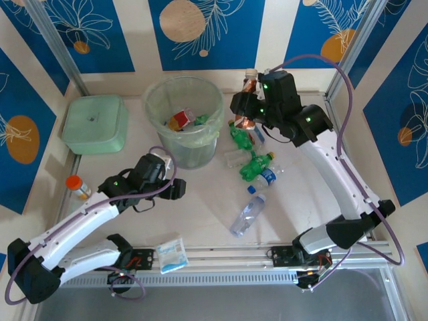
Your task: Put the plastic bottles in the bin
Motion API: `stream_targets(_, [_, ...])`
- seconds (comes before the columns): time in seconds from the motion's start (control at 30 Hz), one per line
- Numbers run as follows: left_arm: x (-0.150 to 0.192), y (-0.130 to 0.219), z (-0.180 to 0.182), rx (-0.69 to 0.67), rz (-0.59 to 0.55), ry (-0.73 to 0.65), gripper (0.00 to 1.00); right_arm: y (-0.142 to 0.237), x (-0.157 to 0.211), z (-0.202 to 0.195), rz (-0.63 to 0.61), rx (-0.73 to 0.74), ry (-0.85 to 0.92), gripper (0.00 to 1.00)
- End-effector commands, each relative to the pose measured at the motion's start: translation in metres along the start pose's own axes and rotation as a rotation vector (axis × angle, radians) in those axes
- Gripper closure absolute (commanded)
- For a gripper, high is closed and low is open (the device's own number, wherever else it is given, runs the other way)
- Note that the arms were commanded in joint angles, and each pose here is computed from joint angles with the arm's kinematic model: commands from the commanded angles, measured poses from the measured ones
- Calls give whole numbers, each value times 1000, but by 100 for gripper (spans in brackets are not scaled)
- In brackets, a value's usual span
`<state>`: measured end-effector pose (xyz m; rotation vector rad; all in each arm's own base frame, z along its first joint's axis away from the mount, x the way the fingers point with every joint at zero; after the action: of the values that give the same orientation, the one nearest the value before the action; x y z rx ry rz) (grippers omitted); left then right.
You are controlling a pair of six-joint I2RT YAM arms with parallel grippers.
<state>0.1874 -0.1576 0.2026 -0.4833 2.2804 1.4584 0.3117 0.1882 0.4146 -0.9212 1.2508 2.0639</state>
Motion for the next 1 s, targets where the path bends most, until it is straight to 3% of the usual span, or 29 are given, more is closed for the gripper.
stream_targets(0.0, [4,-2,-6,55,10,21,20,-2,-13,19,-42,-70,47,39])
stream_targets(0.43, [5,0,-11,77,17,40,22,-52,-35,71,-74,-189,113,40])
stream_targets(0.97, [7,3,-9,69,21,33,22,-117,-32,81,10,-178,106,36])
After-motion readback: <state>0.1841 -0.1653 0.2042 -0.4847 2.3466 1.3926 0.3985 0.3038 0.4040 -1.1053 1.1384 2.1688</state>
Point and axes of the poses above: each hand's point on the last joint's axis, 136 mm out from that joint toward the fingers, its own y axis back along the fingers, its own z axis along the line the jaws close on, x = y × z, the point moved 5 cm from there along y, back along the fingers, and after that the axes turned 12 degrees about y, right-handed, at the moved point
